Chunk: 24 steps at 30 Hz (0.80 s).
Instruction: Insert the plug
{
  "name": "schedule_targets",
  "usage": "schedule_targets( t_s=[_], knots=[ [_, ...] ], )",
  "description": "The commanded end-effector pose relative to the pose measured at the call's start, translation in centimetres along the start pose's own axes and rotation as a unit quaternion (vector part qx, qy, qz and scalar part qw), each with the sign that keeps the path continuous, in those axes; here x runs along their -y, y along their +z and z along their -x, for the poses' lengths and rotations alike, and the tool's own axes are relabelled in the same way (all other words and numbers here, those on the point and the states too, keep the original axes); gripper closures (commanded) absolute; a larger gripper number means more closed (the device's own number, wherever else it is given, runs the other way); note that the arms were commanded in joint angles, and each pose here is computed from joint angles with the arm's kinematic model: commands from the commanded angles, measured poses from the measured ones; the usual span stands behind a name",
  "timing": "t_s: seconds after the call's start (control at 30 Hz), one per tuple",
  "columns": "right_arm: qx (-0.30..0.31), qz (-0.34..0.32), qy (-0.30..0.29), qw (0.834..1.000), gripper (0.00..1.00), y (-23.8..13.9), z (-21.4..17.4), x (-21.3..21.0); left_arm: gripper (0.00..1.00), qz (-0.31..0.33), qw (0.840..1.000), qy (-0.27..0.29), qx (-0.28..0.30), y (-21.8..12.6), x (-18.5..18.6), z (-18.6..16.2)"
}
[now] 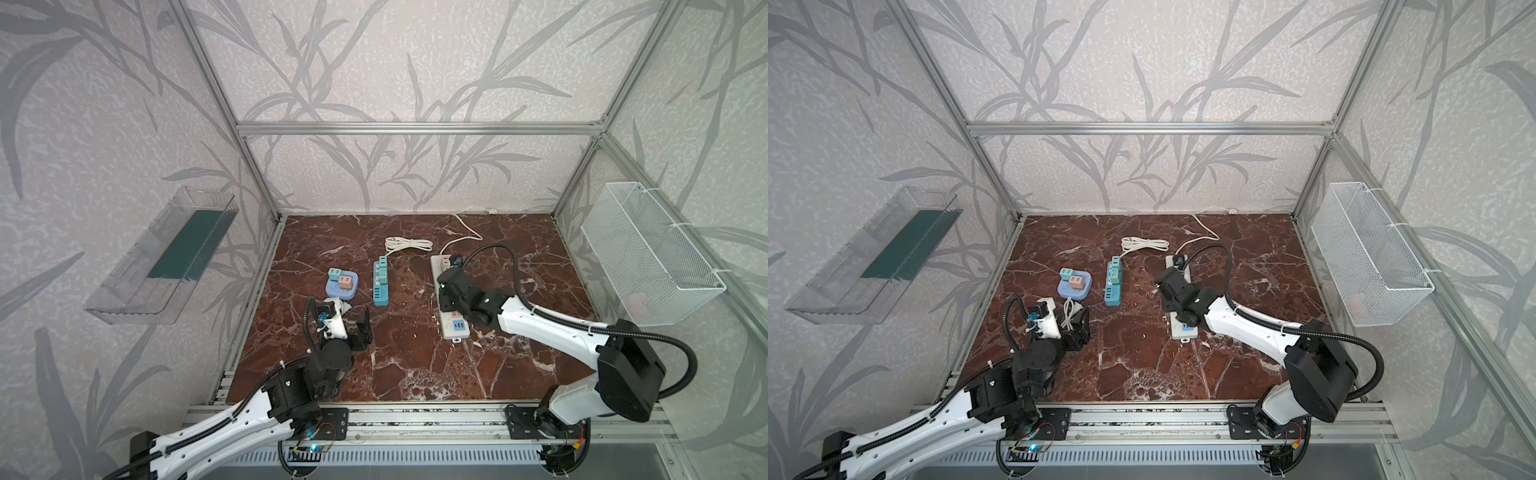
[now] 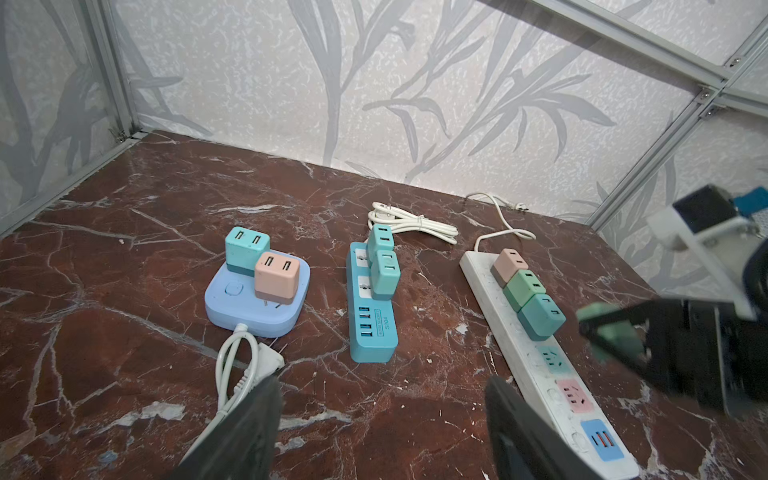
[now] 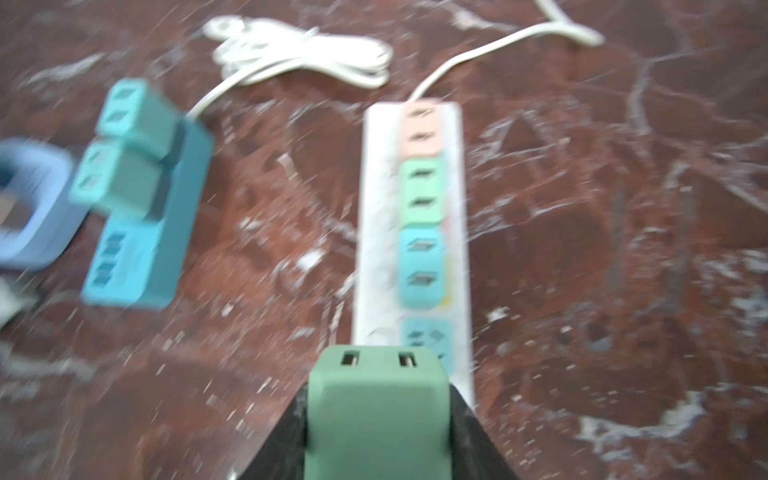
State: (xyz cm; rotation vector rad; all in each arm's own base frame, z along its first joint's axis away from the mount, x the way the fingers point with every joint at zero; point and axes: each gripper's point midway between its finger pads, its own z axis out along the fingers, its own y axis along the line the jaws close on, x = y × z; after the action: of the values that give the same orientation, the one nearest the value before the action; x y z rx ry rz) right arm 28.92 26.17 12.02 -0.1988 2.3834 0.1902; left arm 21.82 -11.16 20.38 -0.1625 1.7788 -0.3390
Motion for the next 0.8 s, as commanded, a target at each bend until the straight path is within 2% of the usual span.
schedule_targets(
  t_s=[0.0,0.07,0.17,0.33,0.47,0.77],
  knots=[
    [-0.015,-0.007,-0.012,1.000,0.67,0.7,-3.8,-1.7,0.23,0.020,0.999,-0.035,0.021,-0.2,-1.4,0.2],
    [-0.037,0.005,-0.041,0.998,0.67,0.8,-6.1,-3.7,0.23,0.015,0.999,-0.045,0.022,-0.2,-1.5,-0.1],
    [-0.069,0.028,-0.047,0.996,0.67,1.9,-8.1,-5.5,0.23,0.017,0.998,-0.052,0.013,-0.2,-1.7,-0.7],
    [-0.091,0.023,-0.053,0.994,0.65,3.1,-9.7,-6.2,0.24,0.016,0.998,-0.060,0.002,-0.2,-1.9,-1.5],
    [-0.110,0.006,-0.060,0.992,0.56,3.6,-10.7,-5.7,0.23,0.019,0.999,-0.048,0.008,-0.2,-2.0,-1.2],
    [-0.154,0.057,-0.060,0.985,0.38,2.7,-12.0,-7.2,0.24,0.015,0.999,-0.032,0.007,-0.3,-1.9,-1.0]
  ],
)
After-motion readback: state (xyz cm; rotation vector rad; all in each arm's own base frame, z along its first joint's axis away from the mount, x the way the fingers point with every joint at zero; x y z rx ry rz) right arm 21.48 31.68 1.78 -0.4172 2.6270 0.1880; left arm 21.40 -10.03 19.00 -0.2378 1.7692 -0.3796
